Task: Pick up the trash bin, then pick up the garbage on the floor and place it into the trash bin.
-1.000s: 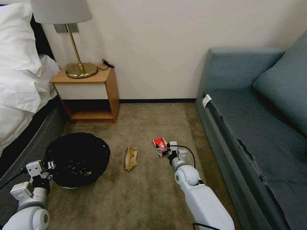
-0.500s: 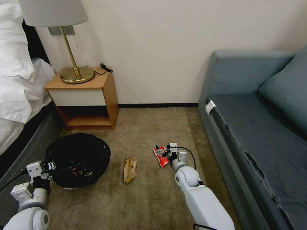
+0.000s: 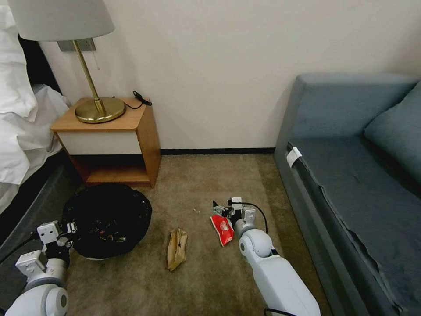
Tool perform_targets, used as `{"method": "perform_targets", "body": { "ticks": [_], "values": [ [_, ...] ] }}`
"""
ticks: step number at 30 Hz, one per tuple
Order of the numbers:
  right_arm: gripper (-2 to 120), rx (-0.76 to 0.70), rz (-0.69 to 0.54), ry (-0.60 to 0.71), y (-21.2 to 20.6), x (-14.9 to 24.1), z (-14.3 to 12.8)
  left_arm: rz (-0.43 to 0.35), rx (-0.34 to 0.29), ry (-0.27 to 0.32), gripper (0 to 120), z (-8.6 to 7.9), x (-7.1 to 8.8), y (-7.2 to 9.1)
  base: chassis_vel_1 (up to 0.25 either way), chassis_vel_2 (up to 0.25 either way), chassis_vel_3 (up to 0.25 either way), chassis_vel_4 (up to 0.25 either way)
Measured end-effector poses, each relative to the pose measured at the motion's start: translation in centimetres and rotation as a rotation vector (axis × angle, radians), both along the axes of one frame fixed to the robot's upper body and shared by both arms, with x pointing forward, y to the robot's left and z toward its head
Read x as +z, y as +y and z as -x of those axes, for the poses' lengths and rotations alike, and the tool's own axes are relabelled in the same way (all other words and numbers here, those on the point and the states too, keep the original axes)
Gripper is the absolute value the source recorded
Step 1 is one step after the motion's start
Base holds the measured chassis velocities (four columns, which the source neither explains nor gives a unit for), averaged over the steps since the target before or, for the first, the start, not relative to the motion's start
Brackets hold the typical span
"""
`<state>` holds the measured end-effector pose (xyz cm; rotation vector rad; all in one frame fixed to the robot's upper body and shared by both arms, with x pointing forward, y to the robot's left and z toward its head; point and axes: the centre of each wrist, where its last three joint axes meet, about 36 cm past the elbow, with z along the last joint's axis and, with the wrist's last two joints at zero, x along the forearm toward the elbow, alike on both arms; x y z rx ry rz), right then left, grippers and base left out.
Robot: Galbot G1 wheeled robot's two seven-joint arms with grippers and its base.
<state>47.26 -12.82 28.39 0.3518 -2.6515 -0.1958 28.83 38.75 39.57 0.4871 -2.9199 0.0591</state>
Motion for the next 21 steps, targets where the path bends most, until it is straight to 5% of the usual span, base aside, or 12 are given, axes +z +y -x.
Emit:
{"method": "perform_targets", "body": {
  "ticks": [21],
  "values": [
    [100,0.086,0.169,0.17,-0.2,-5.4,1.0,0.011,0.001,0.005,4,0.4,-0.5,-0.3,-0.036,0.029,0.037,-0.036]
  ]
}}
